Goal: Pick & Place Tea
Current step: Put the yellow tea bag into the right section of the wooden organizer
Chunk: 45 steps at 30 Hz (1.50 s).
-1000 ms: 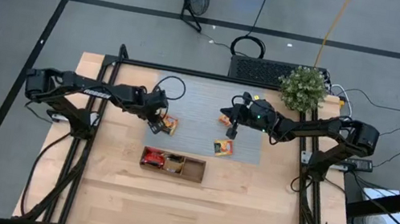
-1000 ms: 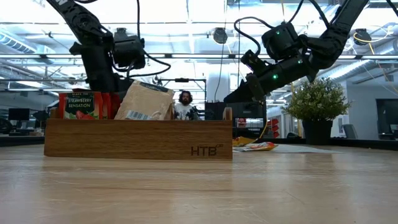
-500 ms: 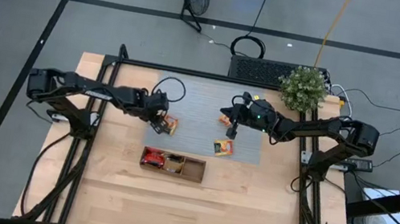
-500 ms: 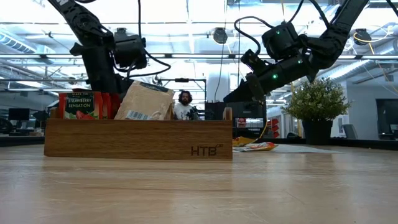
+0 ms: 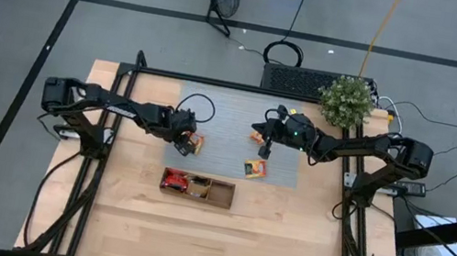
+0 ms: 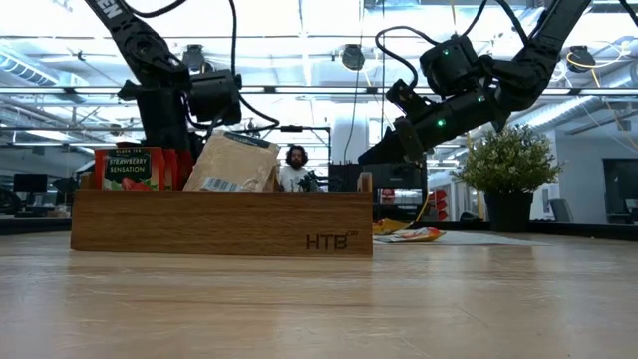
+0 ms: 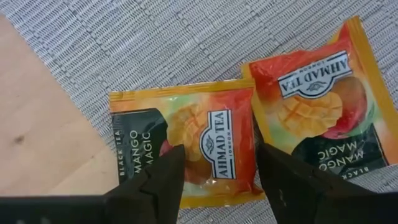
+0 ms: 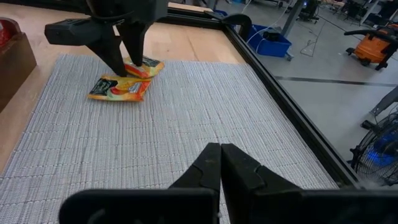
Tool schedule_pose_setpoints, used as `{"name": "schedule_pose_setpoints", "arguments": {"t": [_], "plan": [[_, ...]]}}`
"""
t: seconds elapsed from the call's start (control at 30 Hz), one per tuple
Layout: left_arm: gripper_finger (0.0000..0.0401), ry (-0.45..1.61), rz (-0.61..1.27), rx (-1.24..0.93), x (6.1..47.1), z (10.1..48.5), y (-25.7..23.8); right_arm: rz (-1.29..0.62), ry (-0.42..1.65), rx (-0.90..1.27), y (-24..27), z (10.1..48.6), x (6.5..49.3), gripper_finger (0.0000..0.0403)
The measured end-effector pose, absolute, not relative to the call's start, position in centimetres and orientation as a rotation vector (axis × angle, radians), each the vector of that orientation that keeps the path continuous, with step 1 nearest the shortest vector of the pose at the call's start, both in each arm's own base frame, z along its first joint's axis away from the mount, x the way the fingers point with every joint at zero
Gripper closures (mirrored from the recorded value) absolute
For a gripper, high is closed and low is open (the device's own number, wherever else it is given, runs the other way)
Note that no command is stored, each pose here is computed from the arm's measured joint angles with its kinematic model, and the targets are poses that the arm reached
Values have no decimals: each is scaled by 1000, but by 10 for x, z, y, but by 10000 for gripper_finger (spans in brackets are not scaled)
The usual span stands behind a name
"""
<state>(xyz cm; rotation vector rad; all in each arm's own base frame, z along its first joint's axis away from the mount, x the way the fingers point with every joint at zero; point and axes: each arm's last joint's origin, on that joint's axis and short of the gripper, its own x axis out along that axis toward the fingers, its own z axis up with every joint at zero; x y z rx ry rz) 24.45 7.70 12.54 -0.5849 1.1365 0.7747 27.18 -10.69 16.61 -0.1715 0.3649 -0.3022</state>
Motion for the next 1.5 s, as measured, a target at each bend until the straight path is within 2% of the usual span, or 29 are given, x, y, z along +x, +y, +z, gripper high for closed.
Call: {"name": "schedule_pose_setpoints", "arguments": {"t": [0.27,0.4,0.57,0.6,0.7,0.83,0.97,1.07,1.27,1.37,1.5], "plan": [[212,1157,766,-562,244,124,77,-302,365,-171,-107,166,272,403],[268,1181,713,-534,243,123,77,-302,365,-171,-107,166,272,403],[375,1227,588,-361,243,126,73,-306,349,-163,-107,167,272,403],[383,1231,574,-315,243,129,72,-311,331,-151,-107,169,273,403],[380,1280,532,-82,240,135,65,-325,258,-114,-108,175,274,403],[389,1291,486,346,246,156,51,-310,163,-67,-108,180,278,403],[386,1265,451,762,259,169,34,-164,36,-4,-109,176,291,403],[377,1185,473,972,271,180,23,-67,7,56,-114,170,313,403],[389,1078,430,1098,283,188,8,-40,26,128,-131,149,362,394],[385,1079,419,1100,282,188,5,82,8,178,-137,150,377,364],[379,1082,421,1093,281,187,5,178,-5,219,-137,156,386,303]]}}
